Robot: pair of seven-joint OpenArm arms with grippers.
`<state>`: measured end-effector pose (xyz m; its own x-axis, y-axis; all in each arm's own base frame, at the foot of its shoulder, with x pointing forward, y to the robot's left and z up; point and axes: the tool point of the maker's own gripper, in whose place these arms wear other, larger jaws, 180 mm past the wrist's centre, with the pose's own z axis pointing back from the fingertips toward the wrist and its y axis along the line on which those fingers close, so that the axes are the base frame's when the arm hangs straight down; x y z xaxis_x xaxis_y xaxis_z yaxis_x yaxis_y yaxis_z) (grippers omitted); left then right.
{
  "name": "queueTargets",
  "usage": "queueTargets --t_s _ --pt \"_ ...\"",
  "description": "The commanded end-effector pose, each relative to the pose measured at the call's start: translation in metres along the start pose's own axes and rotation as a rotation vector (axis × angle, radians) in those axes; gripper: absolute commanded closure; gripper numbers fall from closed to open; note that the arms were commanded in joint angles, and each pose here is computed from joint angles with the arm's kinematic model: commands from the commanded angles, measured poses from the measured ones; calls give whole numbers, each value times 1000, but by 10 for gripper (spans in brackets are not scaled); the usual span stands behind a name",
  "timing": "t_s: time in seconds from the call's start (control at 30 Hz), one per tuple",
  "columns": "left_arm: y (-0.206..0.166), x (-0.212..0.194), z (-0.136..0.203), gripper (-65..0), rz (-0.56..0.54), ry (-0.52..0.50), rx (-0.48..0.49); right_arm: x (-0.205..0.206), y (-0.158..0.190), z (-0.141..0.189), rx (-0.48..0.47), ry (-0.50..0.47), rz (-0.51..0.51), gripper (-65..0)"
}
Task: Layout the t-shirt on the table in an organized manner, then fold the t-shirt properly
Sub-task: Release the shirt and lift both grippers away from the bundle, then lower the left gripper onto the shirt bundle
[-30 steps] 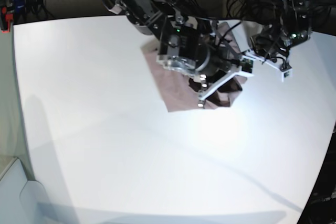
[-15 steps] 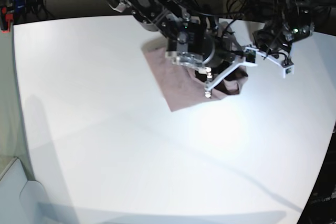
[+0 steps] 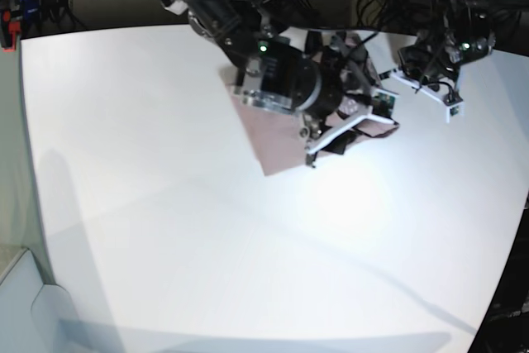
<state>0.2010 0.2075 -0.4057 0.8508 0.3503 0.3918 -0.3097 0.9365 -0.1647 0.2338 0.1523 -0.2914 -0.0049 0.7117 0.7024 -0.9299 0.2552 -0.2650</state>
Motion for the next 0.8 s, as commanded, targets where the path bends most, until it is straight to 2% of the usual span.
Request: queueTargets --t_s 0.0,0.2,0.33,0.5,0.57,0.7,0.77 --pt "3 5 9 0 -22 -15 3 9 -9 4 -22 -41 -23 -421" --pt "-8 8 31 0 -43 -29 -58 -30 -41 12 -103 15 -174 -396" --pt "-7 9 40 -1 51 -29 -137 -67 -61 24 -161 79 -227 -357" --pt "-3 15 58 -12 208 -38 -270 -111 -86 46 -245 164 -248 -357" --pt "-4 18 62 -65 242 -45 -307 -125 -94 54 -275 187 -273 -358" --pt "-9 23 66 -281 268 -59 -350 -154 -109 71 -332 242 -313 -358" --pt "-13 25 66 -286 280 -67 -369 -171 -109 79 -346 276 -333 -358"
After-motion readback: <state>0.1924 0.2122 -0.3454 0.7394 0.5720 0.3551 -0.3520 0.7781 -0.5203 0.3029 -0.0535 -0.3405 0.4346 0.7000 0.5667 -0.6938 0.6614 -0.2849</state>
